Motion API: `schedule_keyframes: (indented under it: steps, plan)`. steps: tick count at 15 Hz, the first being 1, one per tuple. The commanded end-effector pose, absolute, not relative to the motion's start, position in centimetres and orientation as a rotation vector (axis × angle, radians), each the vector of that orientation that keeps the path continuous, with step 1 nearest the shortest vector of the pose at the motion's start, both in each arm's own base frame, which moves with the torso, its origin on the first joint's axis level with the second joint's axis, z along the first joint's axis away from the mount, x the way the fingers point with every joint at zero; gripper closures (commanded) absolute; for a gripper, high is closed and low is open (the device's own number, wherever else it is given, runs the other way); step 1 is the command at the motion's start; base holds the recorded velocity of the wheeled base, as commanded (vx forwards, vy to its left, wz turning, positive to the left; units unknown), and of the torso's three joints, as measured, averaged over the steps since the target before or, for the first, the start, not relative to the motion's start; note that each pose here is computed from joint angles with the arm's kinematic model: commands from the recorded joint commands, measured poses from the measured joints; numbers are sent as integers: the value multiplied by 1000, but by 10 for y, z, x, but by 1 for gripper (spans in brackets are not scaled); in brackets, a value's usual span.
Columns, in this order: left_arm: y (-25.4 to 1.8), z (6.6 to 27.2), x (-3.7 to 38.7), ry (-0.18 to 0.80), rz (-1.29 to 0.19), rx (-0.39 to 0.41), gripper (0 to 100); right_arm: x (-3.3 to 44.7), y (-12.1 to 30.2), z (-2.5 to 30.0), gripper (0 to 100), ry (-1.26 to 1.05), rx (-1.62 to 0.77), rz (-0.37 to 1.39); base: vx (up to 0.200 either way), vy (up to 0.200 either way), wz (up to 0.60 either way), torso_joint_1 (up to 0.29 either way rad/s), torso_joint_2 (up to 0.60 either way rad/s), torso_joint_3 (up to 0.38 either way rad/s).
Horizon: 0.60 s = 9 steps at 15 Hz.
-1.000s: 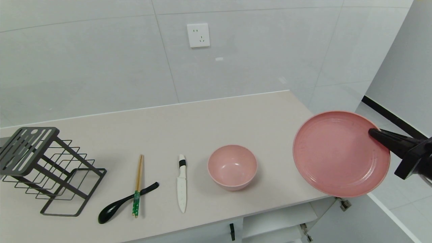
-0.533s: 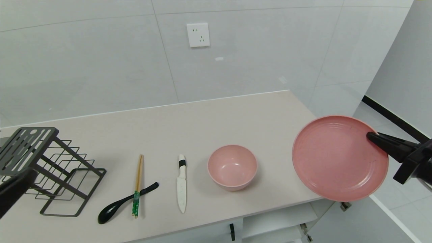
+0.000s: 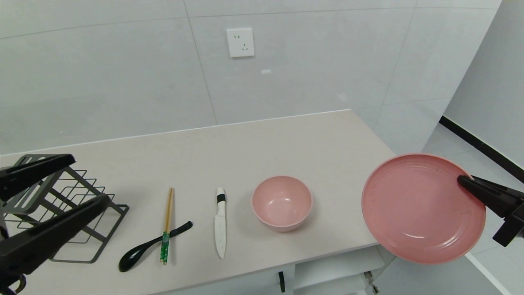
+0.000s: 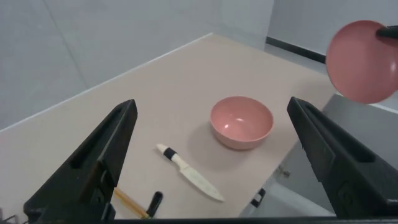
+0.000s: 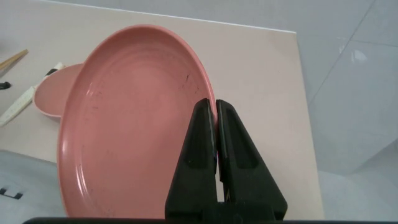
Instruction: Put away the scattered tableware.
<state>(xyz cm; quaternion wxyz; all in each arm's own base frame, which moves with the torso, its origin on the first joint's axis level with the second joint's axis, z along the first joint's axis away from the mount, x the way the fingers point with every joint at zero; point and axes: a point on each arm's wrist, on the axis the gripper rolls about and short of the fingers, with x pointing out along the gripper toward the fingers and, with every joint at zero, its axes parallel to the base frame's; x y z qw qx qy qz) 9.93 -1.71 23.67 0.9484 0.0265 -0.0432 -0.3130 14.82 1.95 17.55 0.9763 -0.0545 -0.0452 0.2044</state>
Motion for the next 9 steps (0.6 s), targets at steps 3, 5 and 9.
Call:
schedule_keyframes:
  steps: [3,5,9]
  plan:
    - [-34,241,125,38,-737,-59,0,136,17,184,100,-153,-114,401,0,0,0,0,0,0]
    - [-40,246,134,141,-682,-91,0,137,16,186,100,-159,-116,393,0,0,0,0,0,0]
    - [-46,247,143,188,-707,-93,0,137,16,187,100,-166,-117,392,0,0,0,0,0,0]
